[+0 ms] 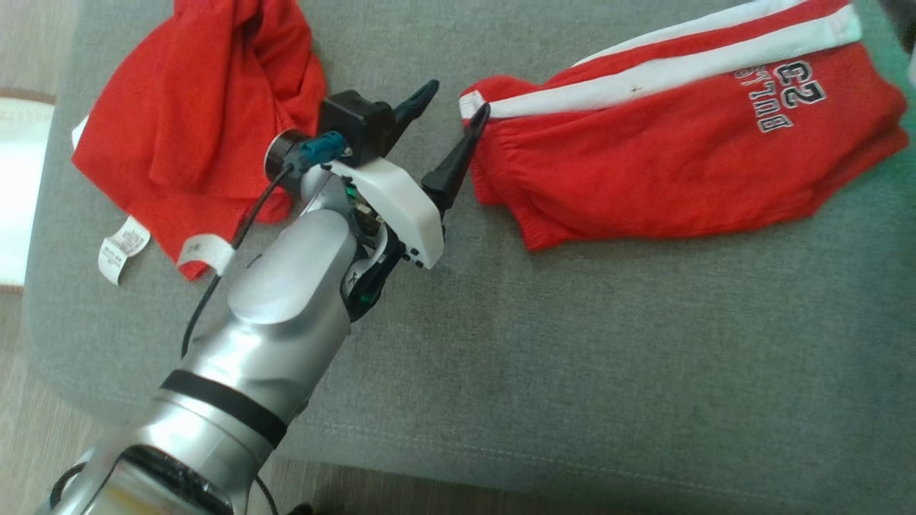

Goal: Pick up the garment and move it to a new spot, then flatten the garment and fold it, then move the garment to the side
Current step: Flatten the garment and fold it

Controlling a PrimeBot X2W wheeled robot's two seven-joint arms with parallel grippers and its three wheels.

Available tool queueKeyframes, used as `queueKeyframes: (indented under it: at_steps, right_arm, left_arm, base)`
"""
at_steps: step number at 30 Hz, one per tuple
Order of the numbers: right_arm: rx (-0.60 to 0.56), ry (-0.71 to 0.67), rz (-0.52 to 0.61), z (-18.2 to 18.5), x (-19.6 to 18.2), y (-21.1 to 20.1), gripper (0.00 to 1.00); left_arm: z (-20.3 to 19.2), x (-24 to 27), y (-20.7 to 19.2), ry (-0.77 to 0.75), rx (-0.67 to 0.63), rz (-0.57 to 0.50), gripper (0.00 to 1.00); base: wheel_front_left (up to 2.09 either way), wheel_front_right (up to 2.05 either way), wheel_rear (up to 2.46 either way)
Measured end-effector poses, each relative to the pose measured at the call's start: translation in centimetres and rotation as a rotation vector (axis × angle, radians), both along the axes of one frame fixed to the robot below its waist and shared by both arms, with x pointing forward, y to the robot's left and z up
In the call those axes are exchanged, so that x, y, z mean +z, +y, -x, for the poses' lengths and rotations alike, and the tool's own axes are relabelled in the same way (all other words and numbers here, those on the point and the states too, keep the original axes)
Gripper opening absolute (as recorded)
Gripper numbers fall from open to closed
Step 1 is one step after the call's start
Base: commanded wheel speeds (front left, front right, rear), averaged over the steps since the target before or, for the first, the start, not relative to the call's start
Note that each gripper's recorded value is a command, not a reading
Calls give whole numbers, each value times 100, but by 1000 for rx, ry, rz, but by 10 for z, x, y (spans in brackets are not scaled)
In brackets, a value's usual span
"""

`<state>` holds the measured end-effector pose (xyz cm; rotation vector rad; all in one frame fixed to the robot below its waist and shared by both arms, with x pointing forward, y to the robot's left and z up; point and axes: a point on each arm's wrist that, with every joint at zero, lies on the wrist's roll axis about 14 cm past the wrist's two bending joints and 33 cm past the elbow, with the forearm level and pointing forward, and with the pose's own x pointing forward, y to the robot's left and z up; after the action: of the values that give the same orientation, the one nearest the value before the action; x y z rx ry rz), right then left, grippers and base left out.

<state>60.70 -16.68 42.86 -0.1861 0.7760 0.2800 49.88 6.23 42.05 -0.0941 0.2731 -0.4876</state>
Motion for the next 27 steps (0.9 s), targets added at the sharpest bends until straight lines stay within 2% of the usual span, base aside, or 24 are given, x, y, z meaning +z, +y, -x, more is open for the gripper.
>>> queueKeyframes:
  at_steps: [6, 7, 12, 18, 20, 27]
  right_arm:
    - [-47, -241, -132, -4, 41, 0, 100]
    - [-47, -241, -132, -4, 41, 0, 100]
    - [-43, -443, -250, 18, 69, 10, 100]
    - [16, -731, -316, 49, 122, 23, 100]
    - [39, -793, -321, 75, 124, 29, 100]
    - [18, -789, -323, 135, 94, 38, 100]
  left_arm:
    - [-1, 26, 7, -62, 45, 28, 100]
    - [-1, 26, 7, -62, 45, 28, 100]
    - [3, 55, 24, -139, 139, 75, 100]
    - [12, 110, 47, -295, 258, 163, 100]
    - [27, 124, 61, -349, 319, 179, 100]
    - [67, 124, 73, -380, 386, 187, 100]
  base:
    - [0, 0, 0]
    - [0, 0, 0]
    - [0, 0, 0]
    - [0, 0, 0]
    - [0, 0, 0]
    - [0, 0, 0]
